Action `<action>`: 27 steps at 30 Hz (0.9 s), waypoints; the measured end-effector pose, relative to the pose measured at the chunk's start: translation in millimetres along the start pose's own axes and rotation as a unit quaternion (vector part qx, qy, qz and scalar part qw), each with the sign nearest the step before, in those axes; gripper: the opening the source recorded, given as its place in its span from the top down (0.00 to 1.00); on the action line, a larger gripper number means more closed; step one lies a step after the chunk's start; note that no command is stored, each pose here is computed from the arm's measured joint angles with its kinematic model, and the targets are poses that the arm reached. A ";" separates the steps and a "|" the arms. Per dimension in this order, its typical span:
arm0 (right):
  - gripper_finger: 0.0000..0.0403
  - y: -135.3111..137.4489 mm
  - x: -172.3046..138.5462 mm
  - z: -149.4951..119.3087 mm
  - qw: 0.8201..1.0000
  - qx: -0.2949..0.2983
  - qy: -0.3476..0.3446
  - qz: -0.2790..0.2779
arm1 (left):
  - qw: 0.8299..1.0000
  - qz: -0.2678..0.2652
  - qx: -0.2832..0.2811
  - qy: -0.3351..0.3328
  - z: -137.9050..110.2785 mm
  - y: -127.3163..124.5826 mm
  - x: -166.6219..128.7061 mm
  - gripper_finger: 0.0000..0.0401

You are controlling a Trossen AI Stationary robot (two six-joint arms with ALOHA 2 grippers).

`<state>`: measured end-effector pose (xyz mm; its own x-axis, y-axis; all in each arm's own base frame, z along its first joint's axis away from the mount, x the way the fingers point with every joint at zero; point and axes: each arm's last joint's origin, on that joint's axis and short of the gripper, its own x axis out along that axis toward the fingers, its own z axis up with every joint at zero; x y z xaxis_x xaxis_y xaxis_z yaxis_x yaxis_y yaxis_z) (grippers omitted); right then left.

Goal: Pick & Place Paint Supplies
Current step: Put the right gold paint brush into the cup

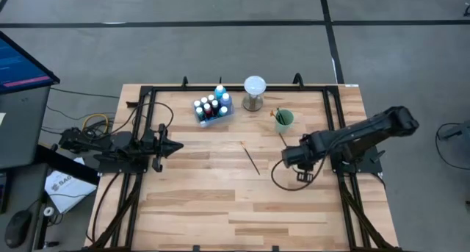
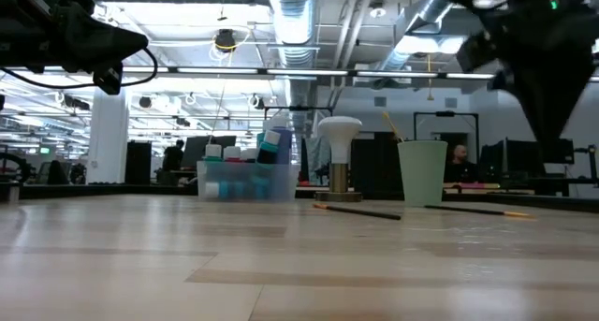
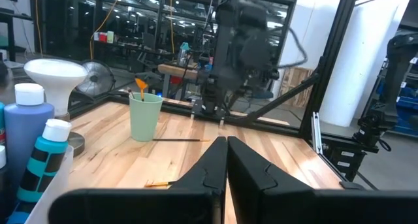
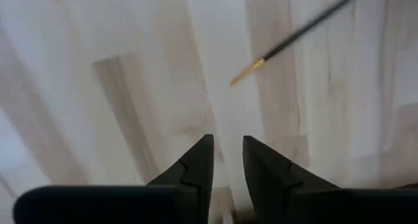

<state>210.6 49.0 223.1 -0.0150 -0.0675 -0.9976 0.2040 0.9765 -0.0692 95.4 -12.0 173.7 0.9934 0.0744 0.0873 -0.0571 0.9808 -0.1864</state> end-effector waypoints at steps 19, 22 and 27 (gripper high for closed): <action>0.53 -35.8 68.1 6.2 0.967 0.252 -0.015 0.017 | 1.000 0.000 0.000 -0.001 0.1 0.0 0.0 0.99; 0.54 -31.2 78.3 9.9 0.969 0.249 0.001 0.008 | 1.000 0.000 0.000 -0.001 0.2 0.0 0.0 0.99; 0.56 -23.7 96.2 16.3 0.967 0.252 0.030 -0.004 | 1.000 0.000 0.000 -0.001 0.3 0.0 0.0 0.99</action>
<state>220.3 16.0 128.8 -0.0714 -0.0473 -0.9963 0.6542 0.7518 -0.0826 95.3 -12.0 173.9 0.9931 0.0745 0.0901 -0.0565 0.9807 -0.1872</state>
